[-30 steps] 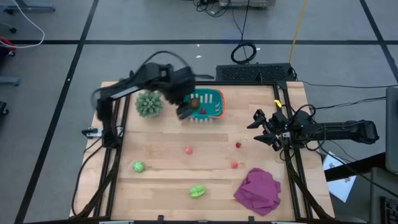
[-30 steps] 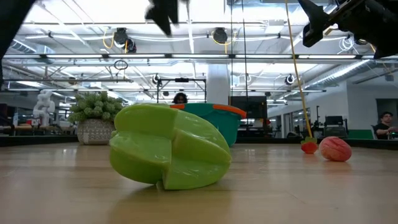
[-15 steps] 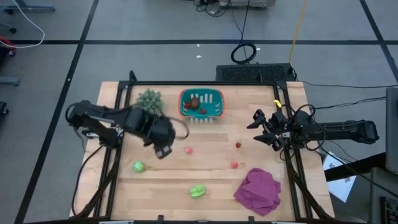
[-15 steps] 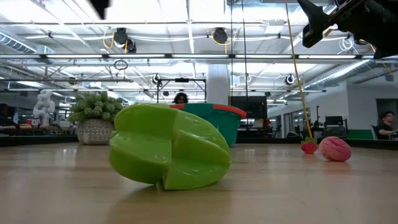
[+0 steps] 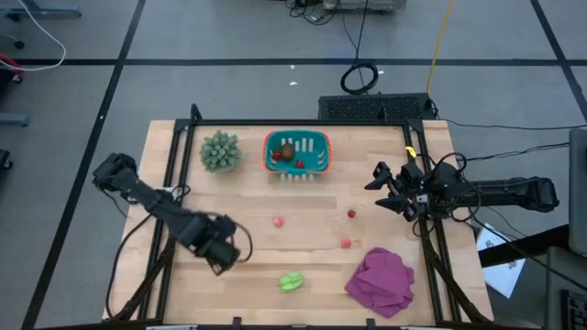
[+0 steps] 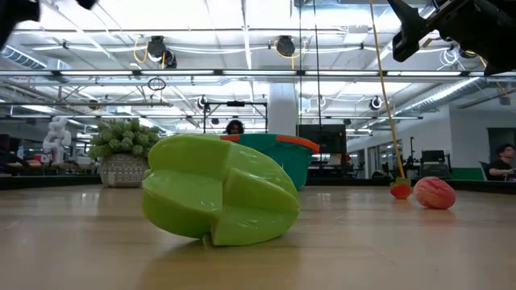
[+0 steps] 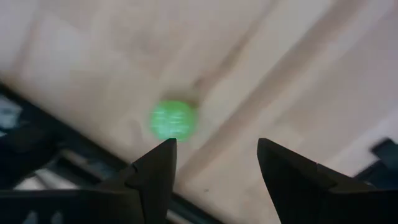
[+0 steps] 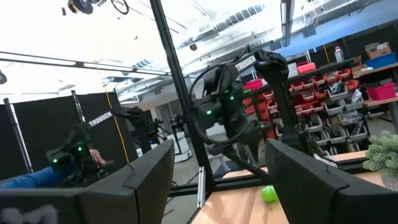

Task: Pick and placing Produce into tupperware
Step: Put the green cabbage into the blue basket

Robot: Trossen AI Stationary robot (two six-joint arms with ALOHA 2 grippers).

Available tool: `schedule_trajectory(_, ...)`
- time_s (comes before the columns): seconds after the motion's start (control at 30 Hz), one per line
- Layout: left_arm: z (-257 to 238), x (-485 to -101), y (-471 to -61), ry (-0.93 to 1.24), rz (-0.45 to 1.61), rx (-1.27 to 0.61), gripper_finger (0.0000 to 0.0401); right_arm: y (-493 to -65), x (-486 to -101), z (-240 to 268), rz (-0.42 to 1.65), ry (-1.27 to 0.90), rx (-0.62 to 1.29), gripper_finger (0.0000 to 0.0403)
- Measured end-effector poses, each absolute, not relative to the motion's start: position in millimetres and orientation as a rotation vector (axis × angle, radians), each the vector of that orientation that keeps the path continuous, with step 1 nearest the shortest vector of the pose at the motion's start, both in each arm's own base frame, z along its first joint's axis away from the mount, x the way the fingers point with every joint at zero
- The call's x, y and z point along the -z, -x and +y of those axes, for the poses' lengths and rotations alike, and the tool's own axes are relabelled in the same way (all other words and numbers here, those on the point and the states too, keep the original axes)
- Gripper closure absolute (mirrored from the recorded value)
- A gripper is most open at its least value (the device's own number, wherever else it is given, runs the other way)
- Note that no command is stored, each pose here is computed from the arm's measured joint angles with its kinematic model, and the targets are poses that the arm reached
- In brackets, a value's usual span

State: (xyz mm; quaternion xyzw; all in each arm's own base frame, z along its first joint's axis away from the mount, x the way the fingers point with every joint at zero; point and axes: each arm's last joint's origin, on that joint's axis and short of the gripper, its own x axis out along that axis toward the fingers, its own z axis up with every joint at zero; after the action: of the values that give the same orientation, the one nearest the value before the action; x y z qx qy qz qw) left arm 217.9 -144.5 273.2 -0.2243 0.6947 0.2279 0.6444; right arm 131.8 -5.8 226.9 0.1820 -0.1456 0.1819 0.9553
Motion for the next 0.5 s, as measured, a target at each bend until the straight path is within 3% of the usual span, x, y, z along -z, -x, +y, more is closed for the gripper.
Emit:
schedule_trajectory(0.27,-176.7,-257.1,-185.7,0.494,1.579,-0.528,0.0171,-130.1,-230.8,-5.6,-0.337,-0.356,-0.378,0.0161)
schedule_trajectory(0.5,-163.0,-250.3,-157.1,0.506,1.478,-0.538,0.0171,-128.8,-233.6,-5.4,-0.369,-0.350,-0.385,0.0161)
